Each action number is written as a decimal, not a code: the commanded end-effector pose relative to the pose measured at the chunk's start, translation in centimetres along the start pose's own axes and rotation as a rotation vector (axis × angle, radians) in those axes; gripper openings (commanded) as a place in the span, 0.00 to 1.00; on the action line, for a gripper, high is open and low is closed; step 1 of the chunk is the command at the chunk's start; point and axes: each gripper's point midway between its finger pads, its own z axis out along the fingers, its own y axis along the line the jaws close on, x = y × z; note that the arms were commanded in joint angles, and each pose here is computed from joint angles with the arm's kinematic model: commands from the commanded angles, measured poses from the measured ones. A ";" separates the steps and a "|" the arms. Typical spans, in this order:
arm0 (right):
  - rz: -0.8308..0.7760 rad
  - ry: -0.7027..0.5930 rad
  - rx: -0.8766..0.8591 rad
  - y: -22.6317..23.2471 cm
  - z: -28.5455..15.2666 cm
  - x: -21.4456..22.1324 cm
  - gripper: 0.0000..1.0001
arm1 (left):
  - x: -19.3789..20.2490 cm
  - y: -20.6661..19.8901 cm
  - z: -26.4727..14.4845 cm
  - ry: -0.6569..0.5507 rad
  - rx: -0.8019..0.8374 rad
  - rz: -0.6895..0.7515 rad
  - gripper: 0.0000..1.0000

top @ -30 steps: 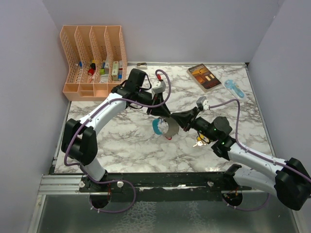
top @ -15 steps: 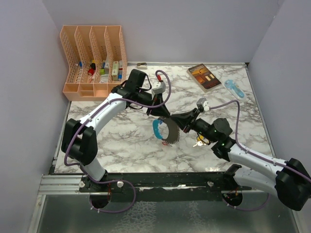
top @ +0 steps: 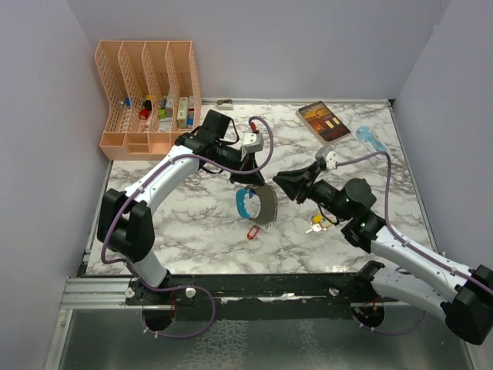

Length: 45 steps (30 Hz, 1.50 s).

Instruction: Put the keys on the keyring

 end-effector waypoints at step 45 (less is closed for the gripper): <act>-0.064 0.202 -0.048 -0.4 2.9 3.5 0.01 | -0.9 -0.1 -0.2 -0.007 0.010 -0.009 0.15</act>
